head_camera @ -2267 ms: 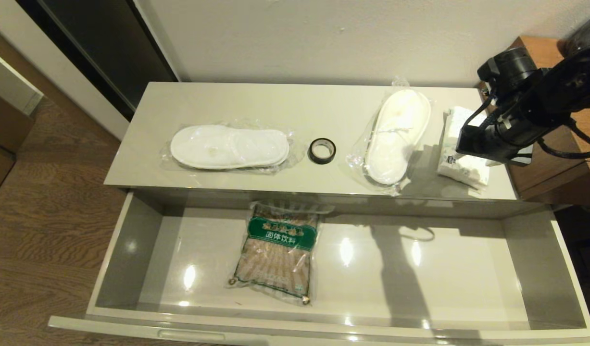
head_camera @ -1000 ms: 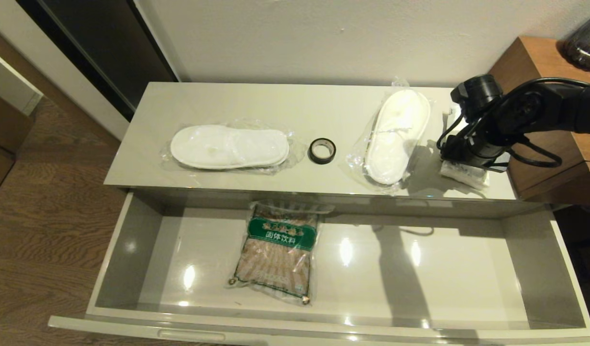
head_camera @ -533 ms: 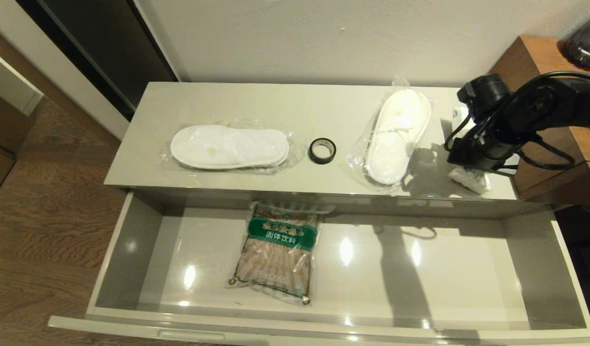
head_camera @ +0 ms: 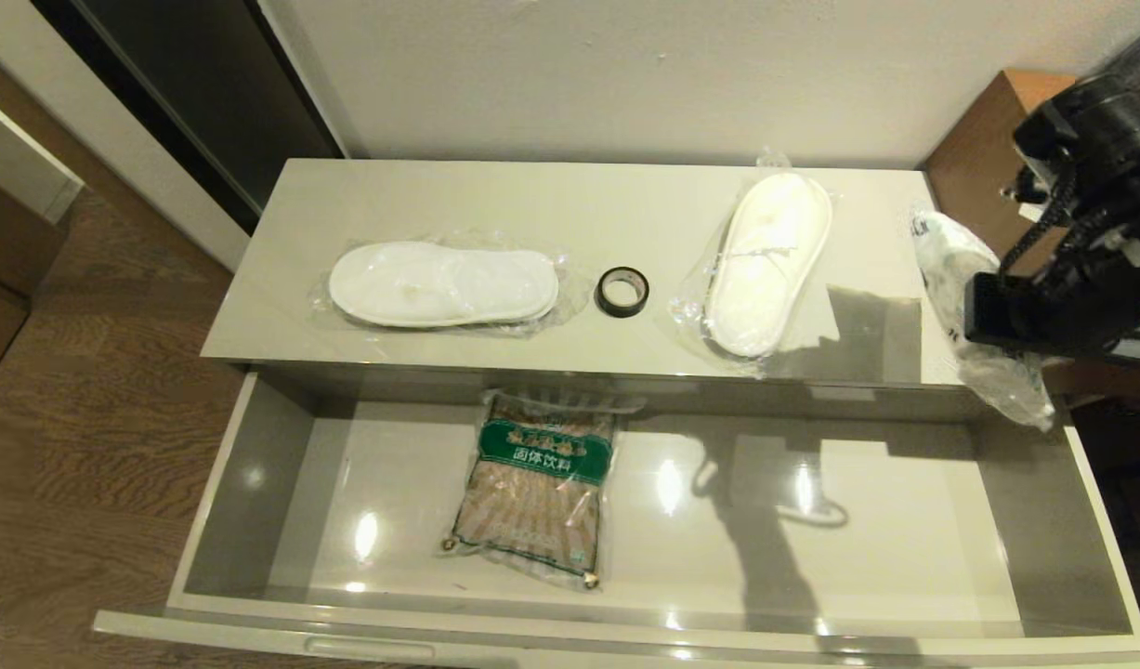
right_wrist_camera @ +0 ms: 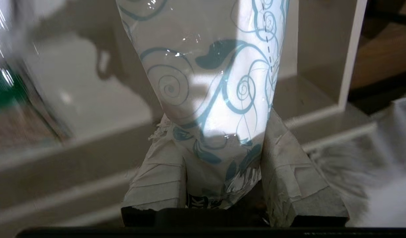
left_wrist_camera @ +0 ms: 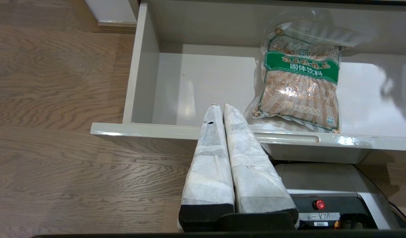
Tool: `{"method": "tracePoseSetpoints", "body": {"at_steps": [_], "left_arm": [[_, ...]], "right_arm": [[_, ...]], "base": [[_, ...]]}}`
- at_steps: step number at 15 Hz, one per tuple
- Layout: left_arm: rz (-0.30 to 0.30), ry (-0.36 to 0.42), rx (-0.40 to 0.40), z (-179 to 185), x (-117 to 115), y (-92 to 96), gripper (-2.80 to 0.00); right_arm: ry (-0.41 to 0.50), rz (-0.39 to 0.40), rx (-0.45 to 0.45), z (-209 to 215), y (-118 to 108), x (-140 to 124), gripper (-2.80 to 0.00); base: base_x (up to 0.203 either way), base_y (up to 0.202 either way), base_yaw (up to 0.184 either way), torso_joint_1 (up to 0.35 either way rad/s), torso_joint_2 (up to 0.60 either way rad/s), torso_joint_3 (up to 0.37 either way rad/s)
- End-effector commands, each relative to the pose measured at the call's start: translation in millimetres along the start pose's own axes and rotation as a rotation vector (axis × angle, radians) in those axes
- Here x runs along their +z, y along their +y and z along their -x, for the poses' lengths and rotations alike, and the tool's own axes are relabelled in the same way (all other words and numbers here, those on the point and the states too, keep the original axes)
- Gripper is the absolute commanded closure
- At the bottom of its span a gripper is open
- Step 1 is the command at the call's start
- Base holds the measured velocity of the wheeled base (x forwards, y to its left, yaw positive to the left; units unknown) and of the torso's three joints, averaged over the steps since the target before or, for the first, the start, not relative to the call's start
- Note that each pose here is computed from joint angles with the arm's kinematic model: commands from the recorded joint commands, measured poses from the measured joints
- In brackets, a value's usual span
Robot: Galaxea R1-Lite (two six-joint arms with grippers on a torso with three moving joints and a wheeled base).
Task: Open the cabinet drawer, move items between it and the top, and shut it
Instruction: Put the tissue in the drawer
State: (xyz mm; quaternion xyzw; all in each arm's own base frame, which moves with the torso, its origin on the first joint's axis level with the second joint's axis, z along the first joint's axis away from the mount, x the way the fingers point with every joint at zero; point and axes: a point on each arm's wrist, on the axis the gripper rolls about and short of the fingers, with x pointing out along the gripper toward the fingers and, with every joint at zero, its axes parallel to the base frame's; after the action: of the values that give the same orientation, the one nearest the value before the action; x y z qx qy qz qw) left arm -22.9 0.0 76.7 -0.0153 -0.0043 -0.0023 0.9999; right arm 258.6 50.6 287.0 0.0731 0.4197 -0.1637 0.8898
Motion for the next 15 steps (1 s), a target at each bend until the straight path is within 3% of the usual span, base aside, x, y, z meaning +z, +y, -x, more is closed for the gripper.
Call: {"method": "tracePoseSetpoints", "body": {"at_steps": [1, 4, 6, 11, 15], "left_arm": [[0.0, 0.0, 0.0, 0, 0, 0.0, 0.0], [0.001, 0.0, 0.0, 0, 0, 0.0, 0.0], [0.0, 0.0, 0.0, 0, 0, 0.0, 0.0], [0.0, 0.0, 0.0, 0, 0, 0.0, 0.0], [0.0, 0.0, 0.0, 0, 0, 0.0, 0.0]], "right_arm": [[0.034, 0.077, 0.025, 34, -25, -49, 0.0], [0.166, 0.192, 0.005, 27, -45, -108, 0.0], [0.226, 0.216, 0.021, 12, -50, -134, 0.0], [0.304, 0.191, 0.0, -58, -35, -173, 0.0], [0.334, 0.148, -0.025, -107, -15, -185, 0.0]], "base": [[0.0, 0.0, 0.0, 0.0, 0.0, 0.0], [0.0, 0.0, 0.0, 0.0, 0.0, 0.0], [0.0, 0.0, 0.0, 0.0, 0.0, 0.0], [0.0, 0.0, 0.0, 0.0, 0.0, 0.0], [0.0, 0.0, 0.0, 0.0, 0.0, 0.0]]}}
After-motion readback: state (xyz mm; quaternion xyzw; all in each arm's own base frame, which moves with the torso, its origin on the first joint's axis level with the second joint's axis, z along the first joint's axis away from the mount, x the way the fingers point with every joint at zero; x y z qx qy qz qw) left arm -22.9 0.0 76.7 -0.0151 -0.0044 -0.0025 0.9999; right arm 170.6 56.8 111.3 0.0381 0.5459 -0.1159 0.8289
